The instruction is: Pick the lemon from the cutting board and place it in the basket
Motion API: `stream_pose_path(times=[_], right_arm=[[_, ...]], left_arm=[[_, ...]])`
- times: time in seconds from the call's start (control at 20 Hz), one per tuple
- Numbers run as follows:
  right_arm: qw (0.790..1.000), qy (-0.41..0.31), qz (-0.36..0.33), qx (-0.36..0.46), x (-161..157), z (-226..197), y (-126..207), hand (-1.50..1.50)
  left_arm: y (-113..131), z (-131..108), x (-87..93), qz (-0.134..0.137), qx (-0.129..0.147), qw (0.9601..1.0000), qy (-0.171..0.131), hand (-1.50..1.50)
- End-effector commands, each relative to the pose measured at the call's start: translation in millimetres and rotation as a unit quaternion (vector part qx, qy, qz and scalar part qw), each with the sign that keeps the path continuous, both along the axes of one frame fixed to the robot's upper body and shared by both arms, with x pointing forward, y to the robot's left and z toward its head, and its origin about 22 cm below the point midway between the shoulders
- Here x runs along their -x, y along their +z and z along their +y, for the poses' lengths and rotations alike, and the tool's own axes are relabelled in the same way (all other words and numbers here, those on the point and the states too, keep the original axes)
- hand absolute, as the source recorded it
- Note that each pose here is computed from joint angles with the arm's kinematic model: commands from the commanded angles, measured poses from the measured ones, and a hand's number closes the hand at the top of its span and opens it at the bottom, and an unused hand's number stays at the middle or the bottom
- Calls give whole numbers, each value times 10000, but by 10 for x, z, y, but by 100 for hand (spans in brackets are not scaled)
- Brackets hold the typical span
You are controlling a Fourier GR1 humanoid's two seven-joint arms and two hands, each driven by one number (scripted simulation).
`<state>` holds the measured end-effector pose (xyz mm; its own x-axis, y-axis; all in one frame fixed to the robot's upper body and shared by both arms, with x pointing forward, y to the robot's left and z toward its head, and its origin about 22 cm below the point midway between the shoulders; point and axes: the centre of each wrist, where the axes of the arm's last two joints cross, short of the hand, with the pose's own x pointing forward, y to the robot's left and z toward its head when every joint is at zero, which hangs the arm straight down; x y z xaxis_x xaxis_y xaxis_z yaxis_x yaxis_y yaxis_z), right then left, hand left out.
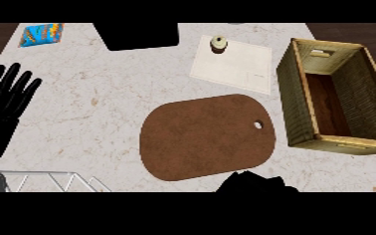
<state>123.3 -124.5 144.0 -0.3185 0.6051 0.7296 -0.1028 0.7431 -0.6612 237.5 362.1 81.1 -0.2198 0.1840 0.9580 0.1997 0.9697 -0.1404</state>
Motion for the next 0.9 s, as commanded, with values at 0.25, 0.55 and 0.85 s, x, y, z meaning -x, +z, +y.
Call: stream_pose_path(times=[0.25, 0.55, 0.85], right_arm=[[9962, -674, -324, -440, 204, -333, 411, 150], [9902, -1247, -622, -71, 46, -455, 500, 150], [9776, -1936, -815, -115, -216, -578, 642, 150]], left_arm=[[246, 21, 22, 470, -1622, 9850, 357, 0], [204, -21, 37, 471, -1644, 9849, 280, 0], [223, -65, -9, 424, -1645, 9853, 176, 0]])
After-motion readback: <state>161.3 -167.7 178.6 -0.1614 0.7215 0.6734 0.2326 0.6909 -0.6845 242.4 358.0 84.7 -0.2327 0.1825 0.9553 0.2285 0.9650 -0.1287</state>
